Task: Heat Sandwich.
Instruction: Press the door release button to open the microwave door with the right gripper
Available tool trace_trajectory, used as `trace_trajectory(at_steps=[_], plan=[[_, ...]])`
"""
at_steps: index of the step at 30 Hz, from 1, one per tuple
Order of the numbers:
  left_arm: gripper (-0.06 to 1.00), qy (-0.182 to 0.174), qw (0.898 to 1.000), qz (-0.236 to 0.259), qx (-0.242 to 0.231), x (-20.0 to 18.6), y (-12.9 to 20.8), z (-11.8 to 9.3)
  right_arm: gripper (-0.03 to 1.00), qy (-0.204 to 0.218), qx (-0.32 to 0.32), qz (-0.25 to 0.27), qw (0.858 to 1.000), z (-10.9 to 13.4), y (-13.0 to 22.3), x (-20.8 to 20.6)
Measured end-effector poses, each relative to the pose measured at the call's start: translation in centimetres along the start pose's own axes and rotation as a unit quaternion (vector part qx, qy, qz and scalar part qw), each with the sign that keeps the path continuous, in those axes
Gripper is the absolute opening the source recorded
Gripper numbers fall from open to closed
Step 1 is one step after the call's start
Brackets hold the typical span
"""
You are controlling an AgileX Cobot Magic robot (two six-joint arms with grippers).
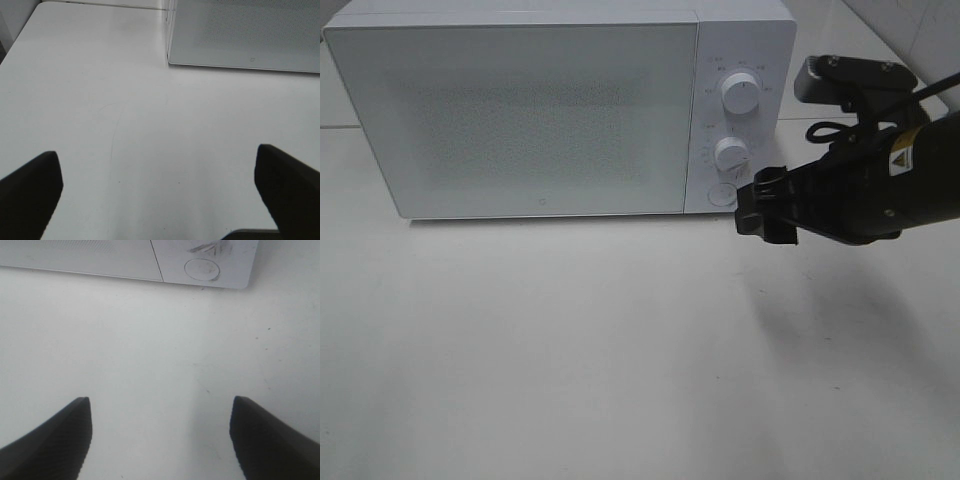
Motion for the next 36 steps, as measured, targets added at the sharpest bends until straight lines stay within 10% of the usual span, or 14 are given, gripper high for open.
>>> trace_trajectory(at_steps=[14, 36], plan=[[0.98, 0.0, 1.0, 0.0, 0.0, 0.0, 0.0, 0.0, 0.76, 0.046, -0.121, 0.02, 0.991, -1.3, 1.6, -10.1], [0.98, 0.0, 1.0, 0.0, 0.0, 0.0, 0.0, 0.0, 0.76, 0.092, -0.12, -0.029, 0.988, -3.0, 9.6, -21.1]])
Point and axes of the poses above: a point on each arm's last joint axis where the gripper is mounted, x pointing out along that axis toward the gripper, z along the wrist's bending axis when the last joint is at zero, y = z × x, the point moved 3 cm from there along x, pointing out along that axis toward the gripper, and after that the axes turned 12 degrees about -x, right-handed, at the moved point
